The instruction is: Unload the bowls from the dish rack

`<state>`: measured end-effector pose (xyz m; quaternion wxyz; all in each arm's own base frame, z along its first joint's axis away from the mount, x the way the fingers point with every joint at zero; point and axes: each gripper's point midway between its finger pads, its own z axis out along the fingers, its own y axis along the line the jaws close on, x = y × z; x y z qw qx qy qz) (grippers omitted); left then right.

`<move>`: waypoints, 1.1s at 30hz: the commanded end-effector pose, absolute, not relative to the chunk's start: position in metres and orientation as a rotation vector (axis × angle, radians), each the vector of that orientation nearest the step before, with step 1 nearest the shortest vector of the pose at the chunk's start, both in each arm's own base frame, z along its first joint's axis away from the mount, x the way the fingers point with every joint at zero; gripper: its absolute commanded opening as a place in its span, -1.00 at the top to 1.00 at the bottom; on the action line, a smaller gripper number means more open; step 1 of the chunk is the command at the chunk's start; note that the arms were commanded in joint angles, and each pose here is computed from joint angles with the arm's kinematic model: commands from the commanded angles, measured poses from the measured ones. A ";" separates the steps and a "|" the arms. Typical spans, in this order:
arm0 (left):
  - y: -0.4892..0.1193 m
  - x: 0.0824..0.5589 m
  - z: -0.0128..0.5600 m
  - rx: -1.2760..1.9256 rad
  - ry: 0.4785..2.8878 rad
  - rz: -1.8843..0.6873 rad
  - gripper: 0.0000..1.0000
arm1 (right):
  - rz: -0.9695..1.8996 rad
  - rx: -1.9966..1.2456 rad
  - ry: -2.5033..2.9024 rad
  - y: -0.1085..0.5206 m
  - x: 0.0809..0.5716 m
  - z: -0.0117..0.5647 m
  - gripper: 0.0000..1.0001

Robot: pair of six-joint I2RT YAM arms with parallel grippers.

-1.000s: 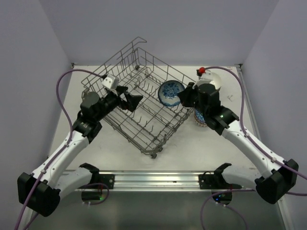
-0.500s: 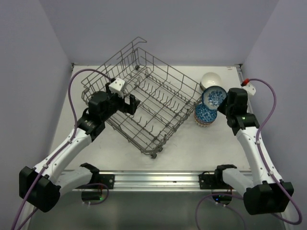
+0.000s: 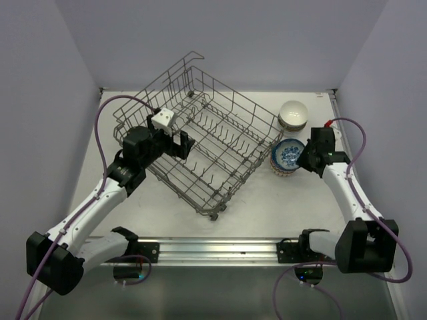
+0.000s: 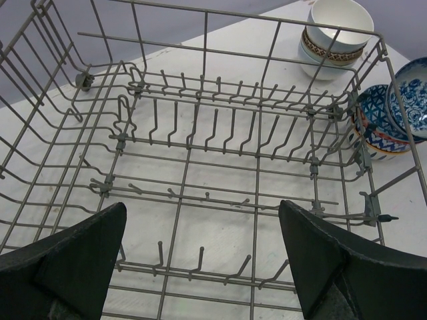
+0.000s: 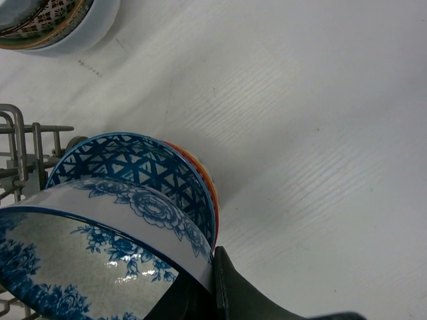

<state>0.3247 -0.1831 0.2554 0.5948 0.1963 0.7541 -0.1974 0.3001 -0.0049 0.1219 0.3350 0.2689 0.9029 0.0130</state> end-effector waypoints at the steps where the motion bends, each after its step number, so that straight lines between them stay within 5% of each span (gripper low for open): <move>1: -0.187 0.328 0.281 0.473 1.683 -0.462 -1.00 | 0.113 0.632 2.320 0.003 0.323 0.139 1.00; 6: -0.188 0.327 0.282 0.477 1.679 -0.465 -1.00 | 0.113 0.587 2.369 0.006 0.326 0.134 1.00; 11: -0.188 0.326 0.284 0.479 1.676 -0.470 -1.00 | 0.111 0.555 2.380 0.007 0.331 0.138 0.26; 14: -0.189 0.326 0.283 0.481 1.678 -0.472 -1.00 | 0.105 0.550 2.374 0.005 0.334 0.143 0.02; 19: -0.190 0.326 0.282 0.484 1.679 -0.477 -1.00 | 0.077 0.539 2.375 0.002 0.334 0.151 -0.10; 26: -0.190 0.325 0.283 0.487 1.677 -0.479 -1.00 | 0.027 0.533 2.374 -0.005 0.328 0.154 0.06; 33: -0.190 0.326 0.283 0.488 1.678 -0.480 -1.00 | 0.007 0.541 2.415 -0.006 0.320 0.136 0.66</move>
